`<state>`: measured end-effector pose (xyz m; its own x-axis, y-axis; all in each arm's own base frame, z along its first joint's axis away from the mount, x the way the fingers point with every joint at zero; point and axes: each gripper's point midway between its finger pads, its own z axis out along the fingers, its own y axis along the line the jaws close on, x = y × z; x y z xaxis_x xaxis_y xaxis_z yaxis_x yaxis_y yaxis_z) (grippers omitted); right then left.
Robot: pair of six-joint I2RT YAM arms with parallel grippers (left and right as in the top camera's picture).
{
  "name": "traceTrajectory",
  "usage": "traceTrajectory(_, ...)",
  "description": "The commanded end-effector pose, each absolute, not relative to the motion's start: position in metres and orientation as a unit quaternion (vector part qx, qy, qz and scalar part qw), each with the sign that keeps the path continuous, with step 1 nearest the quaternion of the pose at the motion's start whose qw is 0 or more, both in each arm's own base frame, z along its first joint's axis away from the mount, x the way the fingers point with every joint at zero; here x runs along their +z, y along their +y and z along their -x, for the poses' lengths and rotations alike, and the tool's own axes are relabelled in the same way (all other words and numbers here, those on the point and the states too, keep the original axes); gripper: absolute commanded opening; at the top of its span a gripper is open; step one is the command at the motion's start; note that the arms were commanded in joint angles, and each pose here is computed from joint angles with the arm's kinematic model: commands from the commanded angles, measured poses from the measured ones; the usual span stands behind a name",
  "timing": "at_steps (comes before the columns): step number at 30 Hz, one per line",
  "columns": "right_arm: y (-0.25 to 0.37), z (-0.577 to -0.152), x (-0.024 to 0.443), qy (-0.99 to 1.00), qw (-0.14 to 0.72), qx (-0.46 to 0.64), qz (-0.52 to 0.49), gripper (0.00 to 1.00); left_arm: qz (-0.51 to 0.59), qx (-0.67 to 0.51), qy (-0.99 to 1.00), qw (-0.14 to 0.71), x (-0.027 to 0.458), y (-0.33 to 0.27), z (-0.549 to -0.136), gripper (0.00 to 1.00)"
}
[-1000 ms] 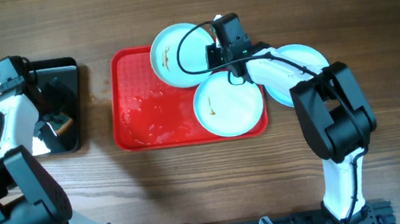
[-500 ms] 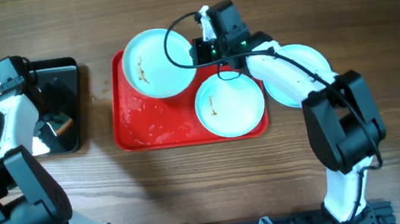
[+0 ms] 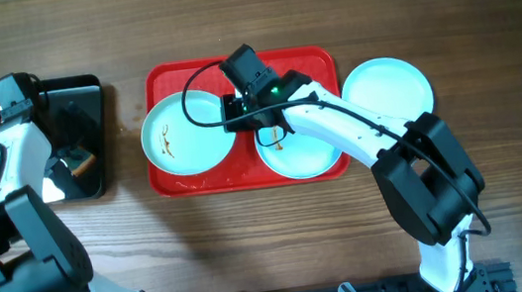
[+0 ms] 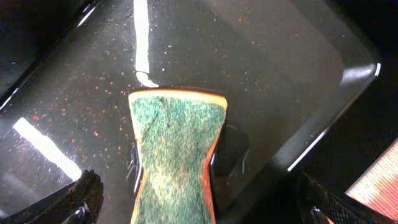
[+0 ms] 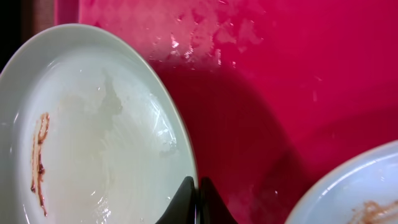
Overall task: Clean dirty plates on tray and stack at the side
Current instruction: 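Drag the gripped plate leftward across the red tray with the right gripper, then grasp the sponge in the black tray with the left gripper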
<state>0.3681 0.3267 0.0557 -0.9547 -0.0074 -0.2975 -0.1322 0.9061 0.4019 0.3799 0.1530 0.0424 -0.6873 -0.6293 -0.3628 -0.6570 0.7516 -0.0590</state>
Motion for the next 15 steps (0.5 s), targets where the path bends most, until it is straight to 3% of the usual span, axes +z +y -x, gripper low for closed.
traceTrajectory(1, 0.323, -0.358, 0.044, 0.972, 0.133, 0.193, 0.029, 0.04, 0.356, 0.045, 0.918, 0.169, 0.022, 0.16, -0.382, 0.95)
traceTrajectory(4, 0.327, -0.351, 0.038, 0.973, 0.124, 0.189, 0.036, 0.04, 0.356, 0.046, 0.92, 0.16, 0.01, 0.16, -0.383, 0.86)
traceTrajectory(7, 0.332, -0.348, 0.038, 0.973, 0.126, 0.189, 0.042, 0.04, 0.356, 0.046, 0.921, 0.152, 0.003, 0.159, -0.381, 0.67)
traceTrajectory(8, 0.331, -0.35, 0.036, 0.973, 0.13, 0.184, 0.041, 0.04, 0.356, 0.046, 0.921, 0.151, 0.002, 0.159, -0.381, 0.44)
traceTrajectory(10, 0.325, -0.355, 0.027, 0.976, 0.14, 0.161, 0.036, 0.04, 0.356, 0.046, 0.921, 0.151, 0.003, 0.159, -0.381, 0.14)
traceTrajectory(13, 0.322, -0.361, 0.007, 0.979, 0.144, 0.141, 0.034, 0.04, 0.356, 0.046, 0.921, 0.152, 0.008, 0.159, -0.379, 0.04)
traceTrajectory(15, 0.321, -0.363, 0.001, 0.979, 0.147, 0.136, 0.033, 0.04, 0.356, 0.046, 0.92, 0.158, 0.015, 0.159, -0.38, 0.04)
